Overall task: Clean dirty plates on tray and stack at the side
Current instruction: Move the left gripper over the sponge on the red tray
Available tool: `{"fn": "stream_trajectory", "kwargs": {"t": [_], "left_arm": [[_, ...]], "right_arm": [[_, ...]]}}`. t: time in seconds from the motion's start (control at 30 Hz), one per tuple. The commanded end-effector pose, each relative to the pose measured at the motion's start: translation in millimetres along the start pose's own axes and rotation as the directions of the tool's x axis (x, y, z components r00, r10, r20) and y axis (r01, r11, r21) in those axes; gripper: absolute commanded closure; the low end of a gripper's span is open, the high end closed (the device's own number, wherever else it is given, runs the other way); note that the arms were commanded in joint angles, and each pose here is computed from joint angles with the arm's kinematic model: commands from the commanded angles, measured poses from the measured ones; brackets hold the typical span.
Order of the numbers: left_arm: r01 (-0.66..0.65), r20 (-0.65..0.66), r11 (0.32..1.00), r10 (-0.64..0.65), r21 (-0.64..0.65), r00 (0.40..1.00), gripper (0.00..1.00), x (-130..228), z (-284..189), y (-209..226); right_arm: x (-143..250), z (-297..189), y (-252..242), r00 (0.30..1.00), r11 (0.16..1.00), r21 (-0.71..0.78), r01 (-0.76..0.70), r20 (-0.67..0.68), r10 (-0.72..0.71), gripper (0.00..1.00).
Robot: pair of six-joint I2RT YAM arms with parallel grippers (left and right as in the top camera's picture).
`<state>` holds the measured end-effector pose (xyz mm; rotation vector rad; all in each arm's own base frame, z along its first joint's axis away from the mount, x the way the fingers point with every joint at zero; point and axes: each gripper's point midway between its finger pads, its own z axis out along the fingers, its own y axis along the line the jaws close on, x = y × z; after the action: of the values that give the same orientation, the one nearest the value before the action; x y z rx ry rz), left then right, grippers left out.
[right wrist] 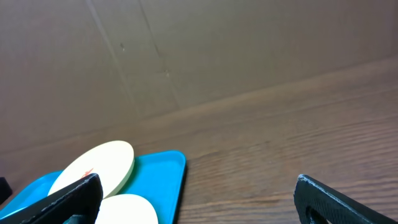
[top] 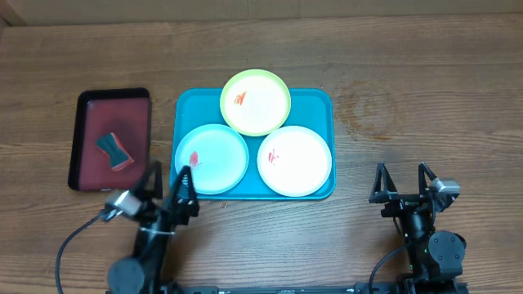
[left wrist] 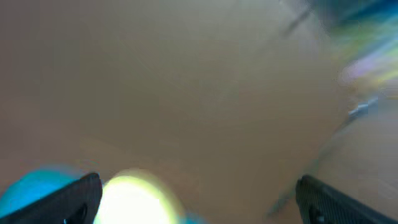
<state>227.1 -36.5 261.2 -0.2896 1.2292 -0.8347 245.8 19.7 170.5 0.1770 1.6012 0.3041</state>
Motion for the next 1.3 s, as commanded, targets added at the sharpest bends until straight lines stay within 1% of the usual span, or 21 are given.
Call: {"fn": "stream_trajectory", "kwargs": {"t": [0.0,0.07,0.1,0.13,0.2,0.27,0.33,0.37,0.43,0.47,0.53,0.57,0.6,0.63,0.67,0.7,0.77,0.9,1.0,1.13,1.27], "left_arm": [[0.084,0.117,0.974,-0.111,0.211,0.987,0.0,-36,-8,-49],[-0.012,0.235,0.963,-0.054,0.27,0.97,0.0,-68,-16,-76],[-0.043,0.253,0.962,-0.028,0.27,0.967,0.0,-76,-17,-84],[-0.089,0.254,0.964,0.024,0.25,0.967,0.0,-83,-15,-92],[-0.177,0.194,0.973,0.147,0.146,0.97,0.0,-91,-5,-97],[-0.255,0.068,0.967,0.254,0.01,0.965,0.0,-96,5,-94],[-0.331,-0.096,0.937,0.322,-0.113,0.942,0.0,-100,15,-86],[-0.365,-0.182,0.918,0.336,-0.158,0.924,0.0,-100,21,-81],[-0.416,-0.338,0.888,0.337,-0.197,0.879,0.0,-97,32,-73],[-0.426,-0.426,0.88,0.31,-0.211,0.85,0.0,-93,39,-69],[-0.422,-0.536,0.876,0.247,-0.233,0.807,0.0,-86,48,-63],[-0.445,-0.587,0.862,0.235,-0.241,0.775,0.0,-83,53,-56],[-0.483,-0.624,0.838,0.239,-0.255,0.744,0.0,-83,57,-47],[-0.505,-0.646,0.808,0.215,-0.304,0.733,0.0,-85,61,-33],[-0.515,-0.657,0.74,0.133,-0.432,0.742,0.0,-88,62,-6],[-0.507,-0.648,0.689,0.07,-0.518,0.758,0.0,-90,60,12],[-0.501,-0.638,0.604,-0.017,-0.62,0.77,0.0,-90,58,42],[-0.514,-0.649,0.502,-0.133,-0.696,0.749,0.0,-82,57,96],[-0.504,-0.628,0.427,-0.227,-0.751,0.745,0.0,-77,51,140],[-0.453,-0.577,0.375,-0.36,-0.809,0.733,0.0,-64,40,180],[-0.44,-0.556,0.347,-0.409,-0.828,0.724,0.01,-60,32,196]], "right_arm": [[2,0,-2,1.0,1.0,0.004,-0.001,0.0,0.001,0.0],[2,0,-2,1.0,1.0,0.004,-0.001,0.0,0.001,0.0],[2,0,-2,1.0,1.0,0.004,-0.001,0.0,0.001,0.0],[2,0,-2,1.0,1.0,0.004,-0.001,0.0,0.001,0.0],[2,0,-2,1.0,1.0,0.004,-0.001,0.0,0.001,0.0],[2,0,-2,1.0,1.0,0.004,-0.001,0.0,0.001,0.0],[2,0,-2,1.0,1.0,0.004,-0.001,0.0,0.001,0.0],[2,0,-2,1.0,1.0,0.004,-0.001,0.0,0.001,0.0],[2,0,-2,1.0,1.0,0.004,-0.001,0.0,0.001,0.0],[2,0,-2,1.0,1.0,0.004,-0.001,0.0,0.001,0.0],[2,0,-2,1.0,1.0,0.004,-0.001,0.0,0.001,0.0],[2,0,-2,1.0,1.0,0.004,-0.001,0.0,0.001,0.0],[2,0,-2,1.0,1.0,0.004,-0.001,0.0,0.001,0.0],[2,0,-2,1.0,1.0,0.004,-0.001,0.0,0.001,0.0],[2,0,-2,1.0,1.0,0.004,-0.001,0.0,0.001,0.0],[2,0,-2,1.0,1.0,0.004,-0.001,0.0,0.001,0.0],[2,0,-2,1.0,1.0,0.004,-0.001,0.0,0.001,0.0],[2,0,-2,1.0,1.0,0.004,-0.001,0.0,0.001,0.0],[2,0,-2,1.0,1.0,0.004,-0.001,0.0,0.001,0.0],[2,0,-2,1.0,1.0,0.004,-0.001,0.0,0.001,0.0],[2,0,-2,1.0,1.0,0.004,-0.001,0.0,0.001,0.0]]}}
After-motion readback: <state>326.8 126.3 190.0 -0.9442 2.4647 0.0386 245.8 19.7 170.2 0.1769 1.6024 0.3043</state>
